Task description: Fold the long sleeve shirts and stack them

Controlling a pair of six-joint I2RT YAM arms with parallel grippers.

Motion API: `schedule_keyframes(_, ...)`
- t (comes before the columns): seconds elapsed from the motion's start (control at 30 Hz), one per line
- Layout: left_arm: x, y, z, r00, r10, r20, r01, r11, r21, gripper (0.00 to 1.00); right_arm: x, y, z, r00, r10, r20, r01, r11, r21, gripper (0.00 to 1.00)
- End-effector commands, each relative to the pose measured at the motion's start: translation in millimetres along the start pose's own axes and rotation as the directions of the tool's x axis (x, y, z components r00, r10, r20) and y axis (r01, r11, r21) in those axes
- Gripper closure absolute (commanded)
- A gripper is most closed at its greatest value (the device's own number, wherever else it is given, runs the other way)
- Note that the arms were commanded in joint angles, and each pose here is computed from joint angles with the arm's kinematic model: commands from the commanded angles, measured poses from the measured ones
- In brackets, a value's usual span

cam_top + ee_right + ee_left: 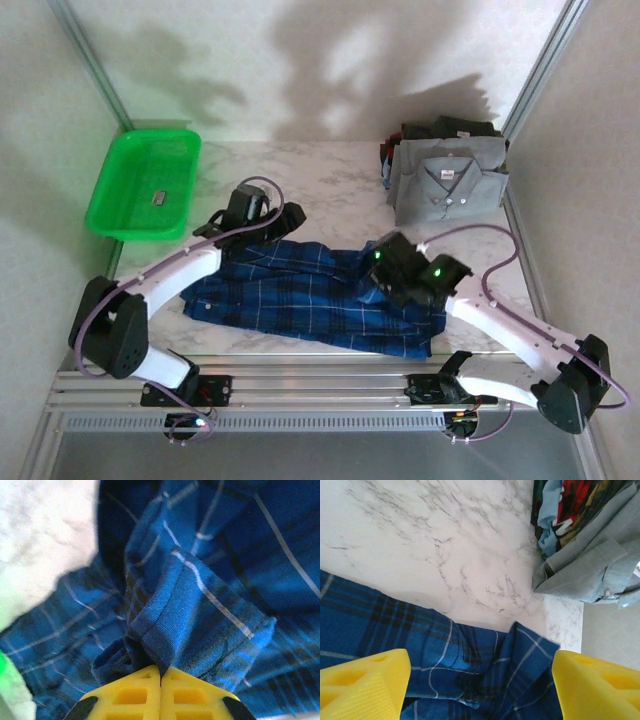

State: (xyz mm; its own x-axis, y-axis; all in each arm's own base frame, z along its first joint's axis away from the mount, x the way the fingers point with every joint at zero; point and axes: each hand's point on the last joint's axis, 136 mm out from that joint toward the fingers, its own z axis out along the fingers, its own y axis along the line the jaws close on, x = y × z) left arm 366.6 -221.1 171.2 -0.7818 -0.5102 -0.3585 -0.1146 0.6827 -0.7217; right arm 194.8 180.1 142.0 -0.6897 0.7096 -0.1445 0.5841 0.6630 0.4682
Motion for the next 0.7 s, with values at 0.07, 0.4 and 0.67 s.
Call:
schedule_keyframes(0.07, 26.6, 8.9, -11.7, 1.000, -0.005, 0.011, 0.006, 0.997, -0.071, 0.25, 30.0, -43.5, 3.6, 0.990, 0.143, 0.004, -0.143, 0.986, 0.088, 0.66)
schedule_keyframes(0.4, 106.3, -2.6, -28.0, 0.999, -0.026, -0.037, 0.022, 0.996, -0.092, 0.22, -18.7, -33.5, -91.7, 0.967, -0.178, 0.181, 0.160, 0.981, 0.109, 0.28)
schedule_keyframes(0.67, 215.8, -21.2, -38.1, 0.943, -0.161, -0.291, 0.159, 0.987, -0.031, 0.18, -32.5, -27.8, -76.2, 0.875, -0.469, 0.119, 0.448, 0.879, 0.165, 0.17)
